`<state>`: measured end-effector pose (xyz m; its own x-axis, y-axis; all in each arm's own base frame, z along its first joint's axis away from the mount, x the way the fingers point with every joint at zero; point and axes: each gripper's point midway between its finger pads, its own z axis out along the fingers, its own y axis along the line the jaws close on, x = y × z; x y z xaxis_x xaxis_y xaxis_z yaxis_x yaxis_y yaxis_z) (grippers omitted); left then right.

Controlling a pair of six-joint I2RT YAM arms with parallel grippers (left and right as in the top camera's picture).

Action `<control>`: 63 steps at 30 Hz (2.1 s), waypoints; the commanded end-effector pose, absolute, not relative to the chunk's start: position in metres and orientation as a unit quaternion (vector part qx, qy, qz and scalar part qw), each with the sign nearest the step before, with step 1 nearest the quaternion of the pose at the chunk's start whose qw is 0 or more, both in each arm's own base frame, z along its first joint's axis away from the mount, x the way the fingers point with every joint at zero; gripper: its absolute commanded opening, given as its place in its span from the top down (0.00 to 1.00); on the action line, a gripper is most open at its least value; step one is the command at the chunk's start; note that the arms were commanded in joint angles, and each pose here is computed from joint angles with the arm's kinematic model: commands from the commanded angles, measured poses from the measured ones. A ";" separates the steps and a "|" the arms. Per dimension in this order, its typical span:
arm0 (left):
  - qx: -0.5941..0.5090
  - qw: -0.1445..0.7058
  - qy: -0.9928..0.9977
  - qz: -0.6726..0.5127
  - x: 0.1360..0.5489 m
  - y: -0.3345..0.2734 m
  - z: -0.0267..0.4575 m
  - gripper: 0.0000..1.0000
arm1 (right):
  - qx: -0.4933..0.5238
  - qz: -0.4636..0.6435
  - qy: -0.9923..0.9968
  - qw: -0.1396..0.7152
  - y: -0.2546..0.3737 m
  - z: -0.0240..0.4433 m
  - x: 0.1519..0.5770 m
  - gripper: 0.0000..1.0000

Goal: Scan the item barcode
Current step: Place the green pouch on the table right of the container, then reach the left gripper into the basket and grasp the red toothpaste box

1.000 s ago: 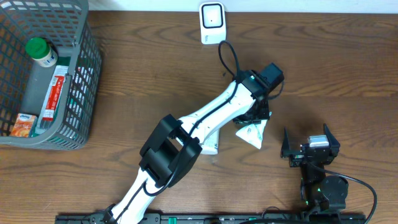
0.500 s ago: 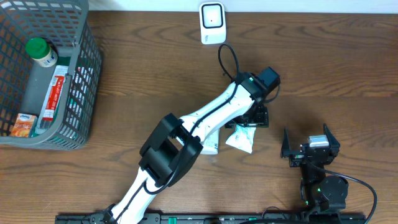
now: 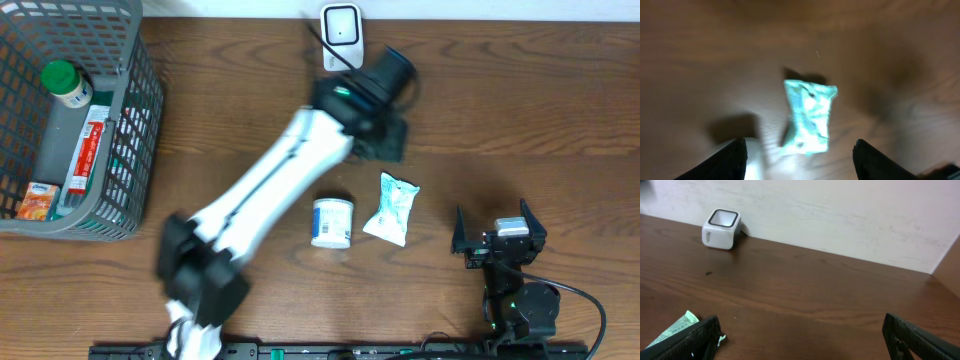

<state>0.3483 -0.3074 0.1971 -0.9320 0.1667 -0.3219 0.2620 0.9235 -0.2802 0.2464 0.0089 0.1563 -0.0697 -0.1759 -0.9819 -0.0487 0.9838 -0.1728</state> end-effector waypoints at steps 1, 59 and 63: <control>0.055 0.295 0.949 -0.100 0.384 -0.214 0.289 0.34 | -0.075 -0.056 0.731 0.676 0.006 0.155 0.246 0.01; -0.241 0.026 0.970 0.037 0.394 0.240 0.039 0.49 | -0.076 -0.055 0.731 0.676 0.006 0.155 0.246 0.01; -0.241 0.025 0.969 0.048 0.393 0.243 0.039 0.30 | -0.076 -0.055 0.731 0.676 0.006 0.156 0.246 0.01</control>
